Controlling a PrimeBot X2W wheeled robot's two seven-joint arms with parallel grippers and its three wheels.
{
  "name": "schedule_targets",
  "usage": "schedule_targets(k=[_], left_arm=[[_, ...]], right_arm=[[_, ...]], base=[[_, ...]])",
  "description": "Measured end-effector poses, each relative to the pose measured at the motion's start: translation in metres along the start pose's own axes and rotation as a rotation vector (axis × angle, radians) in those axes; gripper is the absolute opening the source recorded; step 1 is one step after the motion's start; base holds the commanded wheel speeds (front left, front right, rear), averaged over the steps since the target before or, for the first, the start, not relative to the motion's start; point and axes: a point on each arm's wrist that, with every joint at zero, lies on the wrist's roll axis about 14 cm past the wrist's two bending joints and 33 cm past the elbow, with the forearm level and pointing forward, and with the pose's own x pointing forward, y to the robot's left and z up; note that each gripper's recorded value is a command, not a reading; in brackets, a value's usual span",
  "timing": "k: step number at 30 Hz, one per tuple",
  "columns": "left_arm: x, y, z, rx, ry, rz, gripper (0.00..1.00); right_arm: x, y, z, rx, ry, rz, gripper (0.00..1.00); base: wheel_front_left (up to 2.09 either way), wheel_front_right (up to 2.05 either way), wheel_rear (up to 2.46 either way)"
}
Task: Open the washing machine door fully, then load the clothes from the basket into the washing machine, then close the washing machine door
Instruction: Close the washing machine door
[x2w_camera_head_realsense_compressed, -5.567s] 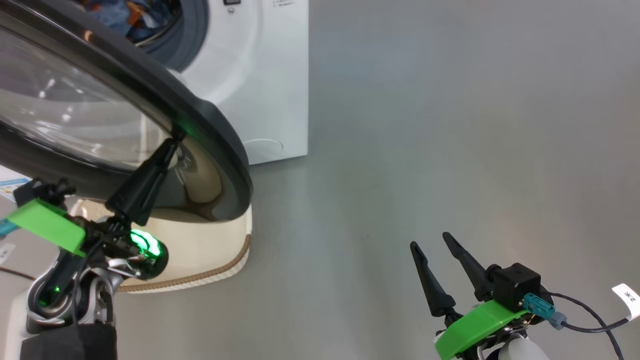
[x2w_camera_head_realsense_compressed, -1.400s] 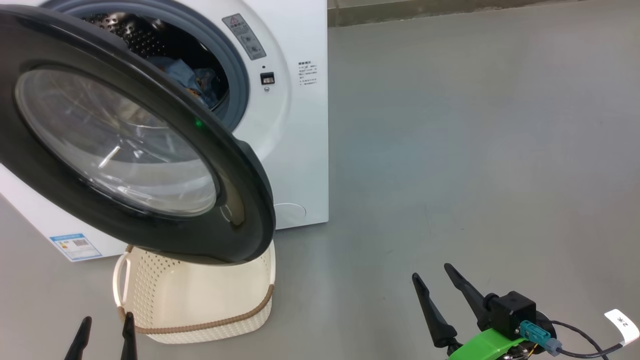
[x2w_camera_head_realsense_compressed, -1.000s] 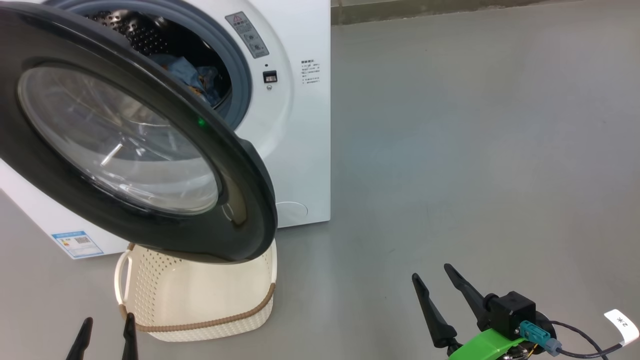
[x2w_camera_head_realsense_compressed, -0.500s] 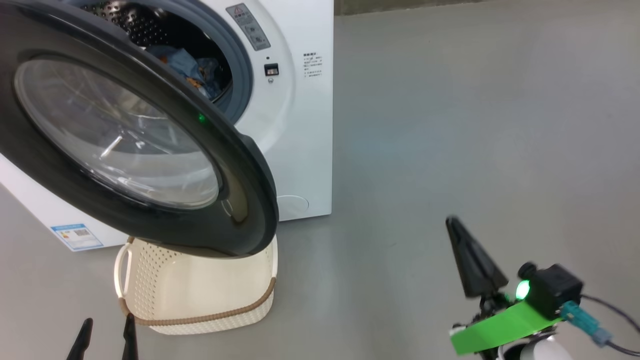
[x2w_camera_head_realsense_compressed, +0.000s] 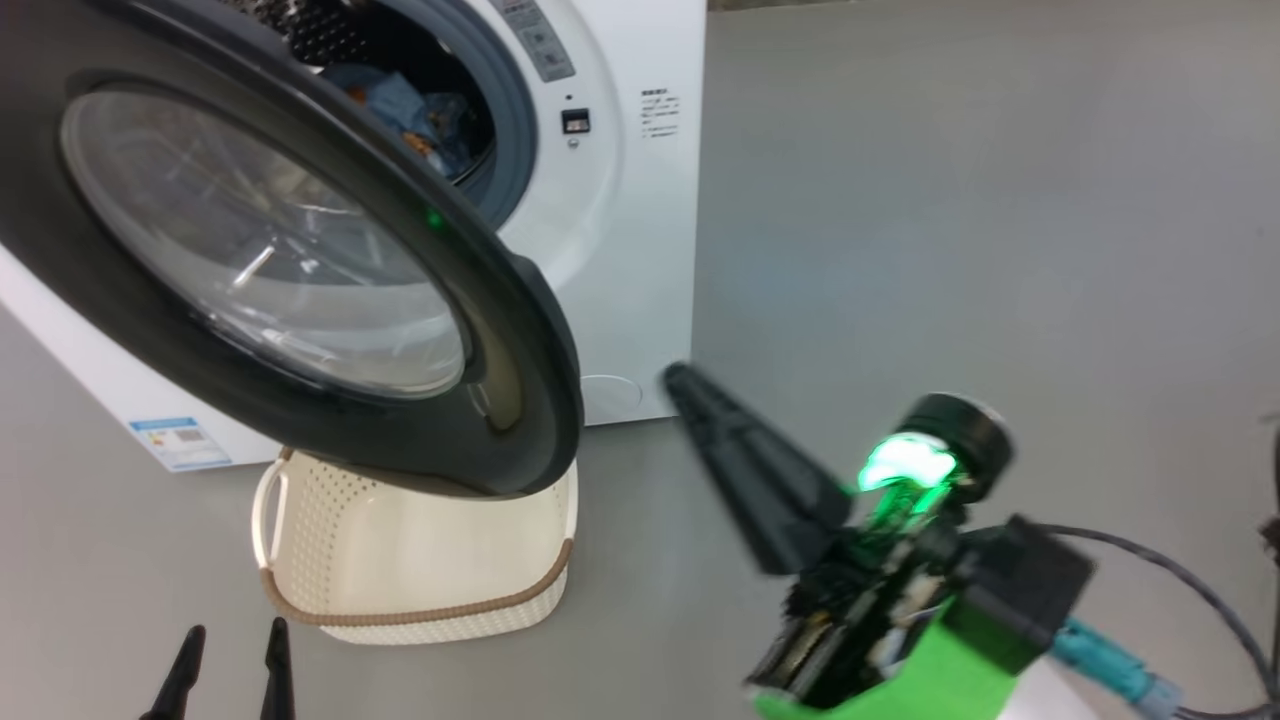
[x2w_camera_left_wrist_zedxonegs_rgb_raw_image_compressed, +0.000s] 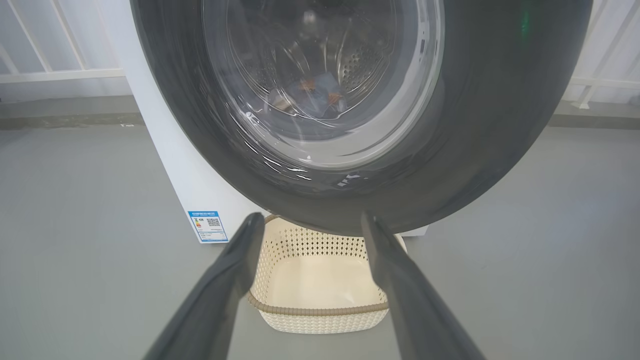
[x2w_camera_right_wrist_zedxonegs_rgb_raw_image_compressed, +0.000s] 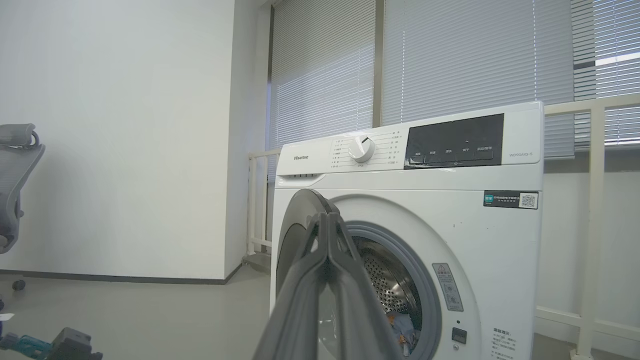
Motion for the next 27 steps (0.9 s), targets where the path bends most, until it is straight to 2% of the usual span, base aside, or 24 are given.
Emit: schedule_targets(k=[5,11,19,27], left_arm=[[0.001,0.003,0.002,-0.014,-0.008,0.014,1.0],[-0.001,0.008,0.004,-0.029,-0.017,0.037,1.0],[0.001,0.017,0.012,-0.041,-0.039,0.073,1.0],[0.008,0.029,0.007,-0.059,-0.021,0.116,1.0]], right_arm=[[0.007,0.049,-0.022,0.088,0.061,0.206,0.0],[-0.001,0.078,-0.073,0.174,0.223,0.345,0.0],[-0.008,0.096,-0.132,0.239,0.389,0.441,0.0],[-0.011,0.089,-0.189,0.298,0.497,0.422,0.0]], base=[[0.0,0.0,0.0],[0.0,0.0,0.0],[0.0,0.0,0.0],[0.0,0.0,0.0]])
